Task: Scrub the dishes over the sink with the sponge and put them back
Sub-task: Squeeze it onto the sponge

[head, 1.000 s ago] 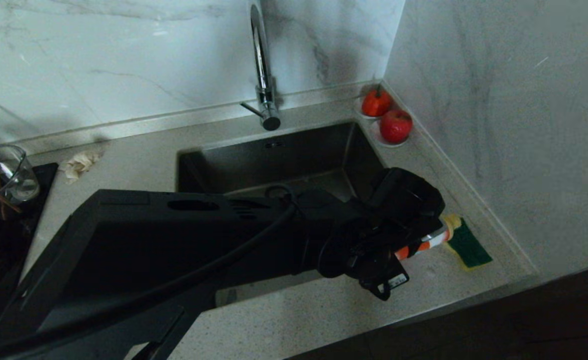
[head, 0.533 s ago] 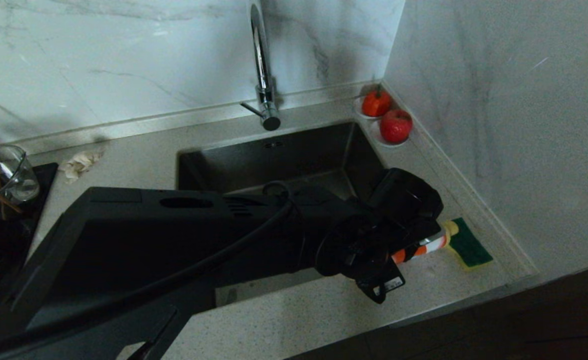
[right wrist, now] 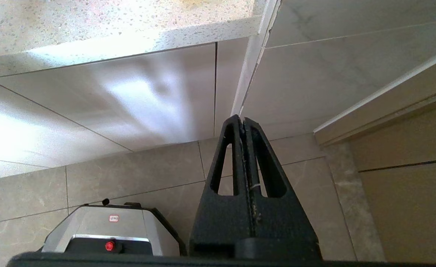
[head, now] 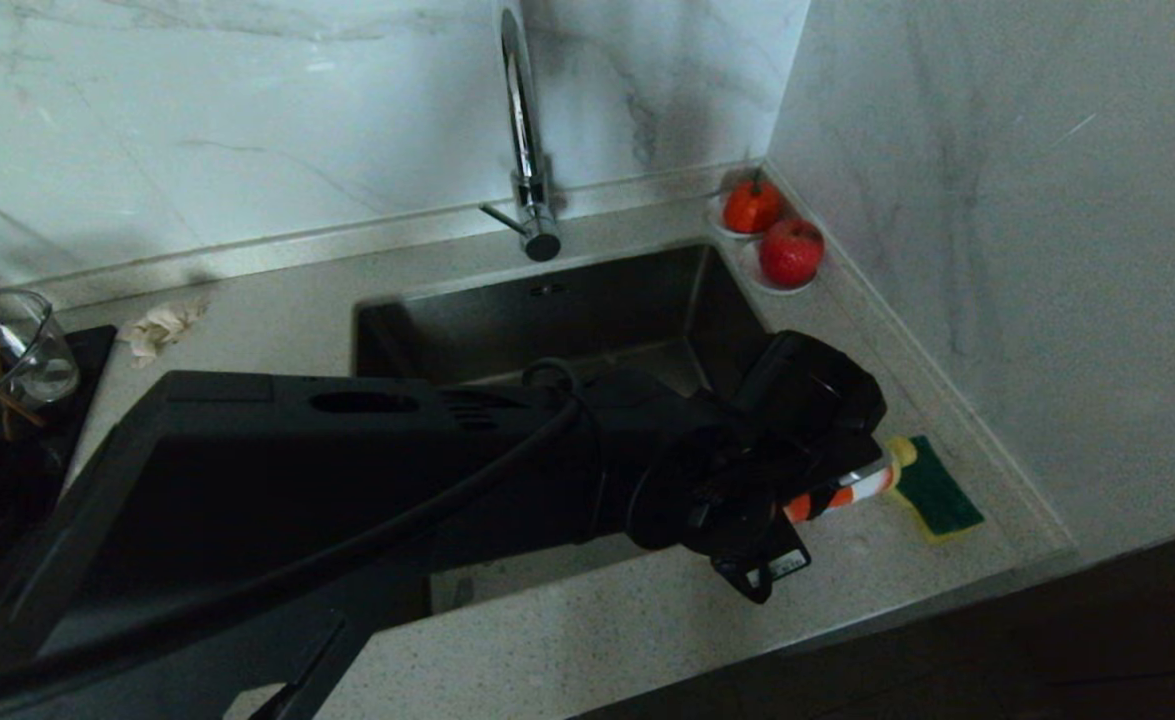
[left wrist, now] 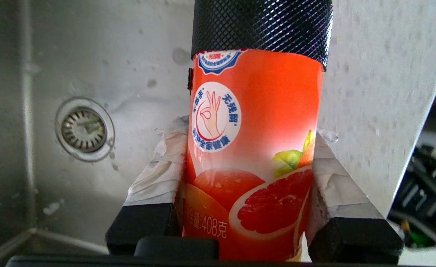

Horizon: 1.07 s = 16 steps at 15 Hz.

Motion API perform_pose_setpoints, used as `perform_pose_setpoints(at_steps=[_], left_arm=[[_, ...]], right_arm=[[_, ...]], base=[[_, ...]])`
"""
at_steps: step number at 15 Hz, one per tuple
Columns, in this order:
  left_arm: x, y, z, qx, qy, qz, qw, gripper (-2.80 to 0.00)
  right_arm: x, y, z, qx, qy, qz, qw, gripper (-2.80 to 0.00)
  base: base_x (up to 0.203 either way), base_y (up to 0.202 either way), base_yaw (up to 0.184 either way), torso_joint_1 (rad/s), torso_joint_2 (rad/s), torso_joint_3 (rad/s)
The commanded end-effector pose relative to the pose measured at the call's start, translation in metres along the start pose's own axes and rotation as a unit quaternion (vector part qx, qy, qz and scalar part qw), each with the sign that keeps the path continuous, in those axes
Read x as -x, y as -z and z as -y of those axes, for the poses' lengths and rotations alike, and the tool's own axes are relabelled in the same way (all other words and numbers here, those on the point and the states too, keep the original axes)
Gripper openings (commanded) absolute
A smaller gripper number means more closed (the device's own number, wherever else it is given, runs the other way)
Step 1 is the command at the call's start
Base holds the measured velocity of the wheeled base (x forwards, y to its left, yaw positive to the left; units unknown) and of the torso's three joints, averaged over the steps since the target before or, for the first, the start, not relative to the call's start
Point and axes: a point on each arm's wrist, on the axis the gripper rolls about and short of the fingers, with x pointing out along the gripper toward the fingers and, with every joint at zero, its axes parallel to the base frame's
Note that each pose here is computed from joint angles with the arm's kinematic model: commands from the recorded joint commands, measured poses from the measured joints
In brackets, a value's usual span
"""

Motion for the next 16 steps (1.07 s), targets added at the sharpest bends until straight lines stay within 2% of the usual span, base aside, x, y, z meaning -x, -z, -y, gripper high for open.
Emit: perform_pose_setpoints(at_steps=[1,9,16], left_arm=[[-0.0005,0.0002,0.0011,-0.003,0.001,-0.002,1.0,-2.8],[0.0071,-0.0043,-0.0045,0.006,-0.008,0.017,0.9998,-2.8],[0.0029,-0.0036,0.0031,0.003,0.001,0.01,0.9999,-2.8]], right_arm=[[-0.0001,0.0002,0.0,0.0,0.0,-0.001,1.0,-2.8],[-0.0001,0.0002,0.0,0.0,0.0,-0.001,1.0,-2.8],[-0.0003,0.0005,0.0,0.0,0.0,-0.002,1.0,-2.8]], base=[[0.0,0.0,0.0,0.0,0.0,0.0],[0.0,0.0,0.0,0.0,0.0,0.0],[0.0,0.0,0.0,0.0,0.0,0.0]])
